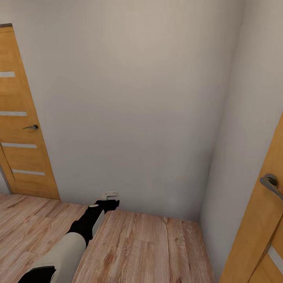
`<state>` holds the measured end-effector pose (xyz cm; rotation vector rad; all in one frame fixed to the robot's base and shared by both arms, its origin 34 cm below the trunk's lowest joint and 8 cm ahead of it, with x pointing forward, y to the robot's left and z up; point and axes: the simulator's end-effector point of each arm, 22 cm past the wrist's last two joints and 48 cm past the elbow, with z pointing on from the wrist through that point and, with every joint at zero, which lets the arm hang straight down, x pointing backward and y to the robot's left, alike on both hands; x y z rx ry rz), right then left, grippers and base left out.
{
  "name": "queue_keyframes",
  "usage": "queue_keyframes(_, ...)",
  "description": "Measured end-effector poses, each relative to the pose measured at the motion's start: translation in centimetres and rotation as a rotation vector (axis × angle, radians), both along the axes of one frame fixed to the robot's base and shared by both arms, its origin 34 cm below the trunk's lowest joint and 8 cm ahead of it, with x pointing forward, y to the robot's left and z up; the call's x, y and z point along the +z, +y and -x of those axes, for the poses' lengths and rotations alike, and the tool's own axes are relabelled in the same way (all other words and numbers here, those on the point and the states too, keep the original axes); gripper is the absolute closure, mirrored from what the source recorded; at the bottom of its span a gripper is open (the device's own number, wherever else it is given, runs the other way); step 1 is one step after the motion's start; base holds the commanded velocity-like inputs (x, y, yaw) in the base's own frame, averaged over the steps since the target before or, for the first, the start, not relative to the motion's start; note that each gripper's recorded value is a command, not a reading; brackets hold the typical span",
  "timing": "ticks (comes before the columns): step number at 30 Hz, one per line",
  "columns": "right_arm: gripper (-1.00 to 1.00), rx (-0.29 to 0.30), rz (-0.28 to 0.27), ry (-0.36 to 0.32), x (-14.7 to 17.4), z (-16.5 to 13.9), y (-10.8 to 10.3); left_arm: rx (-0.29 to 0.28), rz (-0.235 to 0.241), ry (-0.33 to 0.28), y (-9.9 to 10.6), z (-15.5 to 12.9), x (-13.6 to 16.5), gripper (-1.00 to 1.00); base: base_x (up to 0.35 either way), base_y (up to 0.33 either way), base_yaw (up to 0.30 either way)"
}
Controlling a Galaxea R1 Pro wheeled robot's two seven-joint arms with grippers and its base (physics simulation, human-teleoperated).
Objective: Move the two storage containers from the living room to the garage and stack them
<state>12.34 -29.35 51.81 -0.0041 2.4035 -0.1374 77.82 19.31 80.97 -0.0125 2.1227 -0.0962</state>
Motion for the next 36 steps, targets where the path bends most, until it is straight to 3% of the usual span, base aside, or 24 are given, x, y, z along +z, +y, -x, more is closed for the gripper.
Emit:
queue_keyframes(11, -1.00, 0.003, -0.004, 0.000, -0.01, -0.01, 0.19, 0.000, 0.001, 0.000, -0.01, 0.01, -0.01, -1.00, 0.002, 0.000, 0.000)
queue_keyframes(36, -1.00, 0.003, -0.004, -0.001, 0.00, -0.02, 0.21, 0.003, -0.001, -0.001, 0.13, 0.01, 0.07, -1.00, 0.142, 0.000, 0.000)
